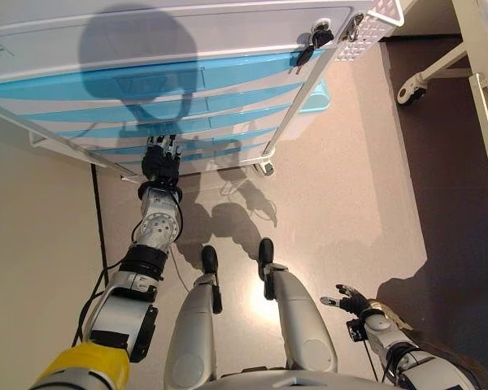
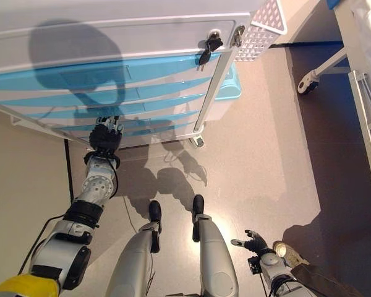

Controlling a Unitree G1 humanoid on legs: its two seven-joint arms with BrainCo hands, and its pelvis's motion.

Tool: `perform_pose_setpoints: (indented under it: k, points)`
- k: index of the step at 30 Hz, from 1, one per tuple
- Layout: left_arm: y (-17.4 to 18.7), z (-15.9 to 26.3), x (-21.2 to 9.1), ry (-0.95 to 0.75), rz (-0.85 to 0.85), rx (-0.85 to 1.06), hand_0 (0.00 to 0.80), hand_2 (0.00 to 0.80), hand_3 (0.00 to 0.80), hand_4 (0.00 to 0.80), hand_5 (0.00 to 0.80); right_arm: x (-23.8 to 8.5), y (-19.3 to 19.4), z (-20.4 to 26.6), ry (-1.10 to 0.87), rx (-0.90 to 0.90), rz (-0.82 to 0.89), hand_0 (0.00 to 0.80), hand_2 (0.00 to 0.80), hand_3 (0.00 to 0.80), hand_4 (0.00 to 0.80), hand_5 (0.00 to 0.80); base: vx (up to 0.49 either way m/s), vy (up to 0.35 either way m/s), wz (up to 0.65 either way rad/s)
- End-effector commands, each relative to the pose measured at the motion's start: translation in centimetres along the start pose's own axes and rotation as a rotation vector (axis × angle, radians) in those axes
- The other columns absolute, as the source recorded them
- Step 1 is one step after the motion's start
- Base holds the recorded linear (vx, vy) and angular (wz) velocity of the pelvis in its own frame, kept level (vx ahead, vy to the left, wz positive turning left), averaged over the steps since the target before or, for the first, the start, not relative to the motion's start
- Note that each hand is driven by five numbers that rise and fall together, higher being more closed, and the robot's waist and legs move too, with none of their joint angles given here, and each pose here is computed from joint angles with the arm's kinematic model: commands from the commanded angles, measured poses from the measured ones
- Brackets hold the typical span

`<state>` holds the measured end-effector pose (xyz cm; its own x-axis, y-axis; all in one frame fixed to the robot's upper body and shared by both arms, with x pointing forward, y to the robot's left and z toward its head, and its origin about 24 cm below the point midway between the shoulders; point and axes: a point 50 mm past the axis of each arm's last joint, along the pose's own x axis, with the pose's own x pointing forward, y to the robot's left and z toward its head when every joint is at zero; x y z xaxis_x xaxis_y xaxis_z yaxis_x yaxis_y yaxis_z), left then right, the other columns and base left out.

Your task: Open the drawer and pick up the medicine

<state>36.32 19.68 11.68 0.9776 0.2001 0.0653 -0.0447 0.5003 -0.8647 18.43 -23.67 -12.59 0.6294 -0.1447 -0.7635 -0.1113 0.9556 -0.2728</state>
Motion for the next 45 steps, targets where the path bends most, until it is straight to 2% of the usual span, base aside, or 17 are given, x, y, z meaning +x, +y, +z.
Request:
perform_pose_setpoints:
  k: [1, 13, 28, 39, 45]
  points:
    - [-14.6, 7.0, 0.0, -0.352, -0.619, -0.037, 0.8, 0.8, 0.8, 0.8, 0.8, -0.9, -1.6, -3.2, 0.116, -0.064, -0.036, 0.0, 0.0, 0.0, 0.0, 0.0, 0.0, 0.0, 0.0]
    - [-11.6, 6.7, -0.5, -0.33, -0.566, -0.029, 0.8, 0.8, 0.8, 0.8, 0.8, -0.7, -1.5, -2.7, 0.1, -0.087, -0.039, 0.0, 0.0, 0.0, 0.0, 0.0, -0.016, -0.026, 0.07]
    - [-7.7, 5.5, -2.1, -0.28, -0.516, -0.025, 0.8, 0.8, 0.8, 0.8, 0.8, -1.1, -1.2, -4.1, 0.144, -0.09, -0.046, 0.0, 0.0, 0.0, 0.0, 0.0, -0.017, -0.035, 0.14]
    - [-4.0, 3.6, -4.3, -0.224, -0.448, -0.056, 0.8, 0.8, 0.8, 0.8, 0.8, -1.3, -1.0, -4.6, 0.165, -0.101, -0.039, 0.0, 0.0, 0.0, 0.0, 0.0, 0.001, 0.006, 0.01]
    - [-0.8, 3.4, -6.7, -0.213, -0.382, -0.069, 0.8, 0.8, 0.8, 0.8, 0.8, -1.4, -0.9, -5.0, 0.181, -0.13, -0.03, 0.0, 0.0, 0.0, 0.0, 0.0, 0.03, 0.001, -0.02]
